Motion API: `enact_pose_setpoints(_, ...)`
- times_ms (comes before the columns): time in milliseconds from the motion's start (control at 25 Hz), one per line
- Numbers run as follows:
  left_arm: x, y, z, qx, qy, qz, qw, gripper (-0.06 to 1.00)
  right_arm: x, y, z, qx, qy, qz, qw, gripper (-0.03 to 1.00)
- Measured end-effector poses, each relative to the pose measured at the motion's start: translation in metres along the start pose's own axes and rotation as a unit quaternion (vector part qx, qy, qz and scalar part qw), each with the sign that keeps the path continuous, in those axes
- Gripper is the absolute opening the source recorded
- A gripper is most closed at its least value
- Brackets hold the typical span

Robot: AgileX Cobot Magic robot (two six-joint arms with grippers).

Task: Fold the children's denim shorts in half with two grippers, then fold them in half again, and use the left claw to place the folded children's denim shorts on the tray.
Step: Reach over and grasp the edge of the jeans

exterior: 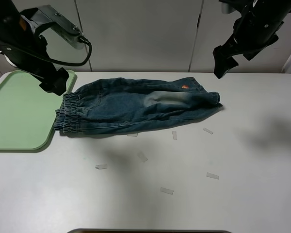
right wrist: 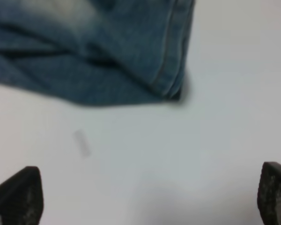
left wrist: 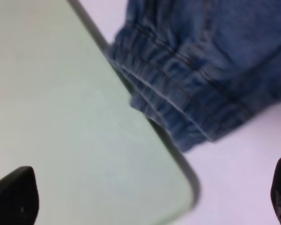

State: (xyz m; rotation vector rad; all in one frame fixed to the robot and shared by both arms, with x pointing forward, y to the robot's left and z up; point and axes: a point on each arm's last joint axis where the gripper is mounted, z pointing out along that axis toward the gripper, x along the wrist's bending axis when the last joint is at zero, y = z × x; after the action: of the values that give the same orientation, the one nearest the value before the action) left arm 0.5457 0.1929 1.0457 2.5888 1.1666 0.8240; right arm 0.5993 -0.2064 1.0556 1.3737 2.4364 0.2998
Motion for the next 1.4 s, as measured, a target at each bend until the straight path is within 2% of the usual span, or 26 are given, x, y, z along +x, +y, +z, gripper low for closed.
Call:
enact_pose_setpoints(320,-0.002,-0.013,-0.036,0.018,-0.046,-0.065,0.997,0.98,0.011,-0.013,-0.023,0.042,0.056,0.044,0.997,0.69)
enact_pose_setpoints(520,-0.003,-0.021,-0.061,0.000,-0.072,-0.098,0.993,0.98,0.013,-0.020,-0.038,0.051,0.065,0.059,0.995,0.69)
enact_pose_setpoints(760,-0.012,-0.045,-0.083,-0.017,-0.097,-0.123,0.987,0.97,0.014,-0.024,-0.055,0.032,0.070,0.075,0.994,0.69)
enact_pose_setpoints(1040,-0.023,-0.084,-0.101,-0.028,-0.098,-0.150,0.983,0.97,0.022,-0.047,-0.074,0.023,0.082,0.086,0.993,0.69)
enact_pose_setpoints(1400,-0.035,-0.136,-0.129,-0.083,-0.087,-0.193,0.974,0.96,0.032,-0.081,-0.081,0.033,0.087,0.089,0.992,0.69)
